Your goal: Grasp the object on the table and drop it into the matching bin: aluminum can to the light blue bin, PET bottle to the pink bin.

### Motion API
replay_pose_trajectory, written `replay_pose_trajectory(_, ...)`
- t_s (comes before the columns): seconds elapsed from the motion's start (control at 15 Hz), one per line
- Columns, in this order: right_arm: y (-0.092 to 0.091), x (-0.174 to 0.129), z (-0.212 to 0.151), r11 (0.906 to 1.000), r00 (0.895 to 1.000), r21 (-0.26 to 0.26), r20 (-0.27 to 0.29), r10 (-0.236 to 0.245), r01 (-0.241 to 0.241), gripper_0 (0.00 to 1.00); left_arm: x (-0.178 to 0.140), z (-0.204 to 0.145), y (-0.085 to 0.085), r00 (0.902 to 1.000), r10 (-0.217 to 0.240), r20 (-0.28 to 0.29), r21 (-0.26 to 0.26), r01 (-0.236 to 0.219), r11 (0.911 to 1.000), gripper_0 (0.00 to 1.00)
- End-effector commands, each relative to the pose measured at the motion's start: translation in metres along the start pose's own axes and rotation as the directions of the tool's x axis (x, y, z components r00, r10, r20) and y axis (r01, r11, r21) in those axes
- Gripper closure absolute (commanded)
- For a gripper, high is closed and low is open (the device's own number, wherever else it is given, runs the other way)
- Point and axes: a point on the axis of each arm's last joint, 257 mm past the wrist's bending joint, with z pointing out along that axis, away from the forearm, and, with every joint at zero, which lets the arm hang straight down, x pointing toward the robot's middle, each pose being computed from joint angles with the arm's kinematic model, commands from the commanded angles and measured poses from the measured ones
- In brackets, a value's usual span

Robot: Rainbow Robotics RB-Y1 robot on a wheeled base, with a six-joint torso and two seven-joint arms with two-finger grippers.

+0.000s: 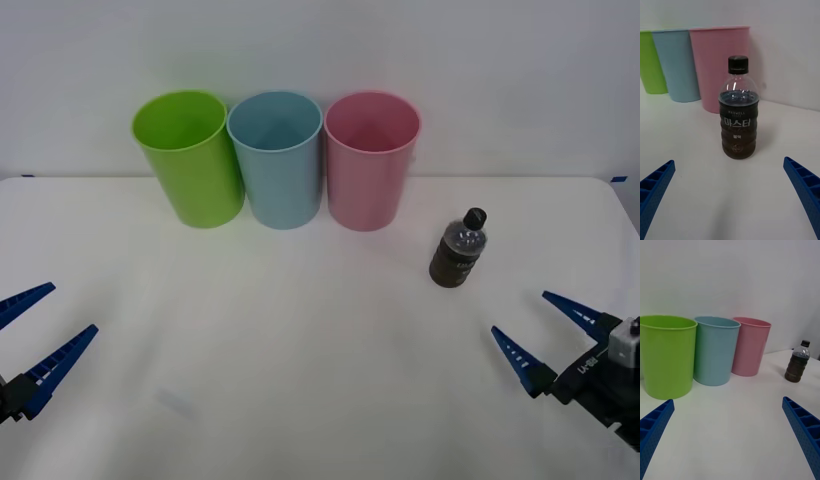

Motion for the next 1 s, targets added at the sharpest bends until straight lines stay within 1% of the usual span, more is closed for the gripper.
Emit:
replay_pose_trajectory(0.07, 0.001, 0.009, 0.015, 0.9997, 1.000, 0.025, -0.022, 0.002, -0.002, 0.00, 0.000, 0.000, 0.000, 1.0000, 0.000, 0.000, 0.000, 0.000, 1.0000, 0.00)
replay_pose_trajectory(0.4, 0.007, 0.016, 0.043, 0.9985, 0.999, 0.053, -0.043, 0.012, -0.010, 0.00, 0.000, 0.000, 0.000, 1.0000, 0.000, 0.000, 0.000, 0.000, 1.0000, 0.00)
replay_pose_trajectory(0.8, 0.014, 0.015, 0.077, 0.9957, 0.998, 0.090, -0.048, 0.027, -0.022, 0.00, 0.000, 0.000, 0.000, 1.0000, 0.000, 0.000, 0.000, 0.000, 1.0000, 0.00)
replay_pose_trajectory(1.0, 0.011, 0.012, 0.091, 0.9924, 0.999, 0.122, -0.048, 0.020, -0.014, 0.00, 0.000, 0.000, 0.000, 1.0000, 0.000, 0.000, 0.000, 0.000, 1.0000, 0.00)
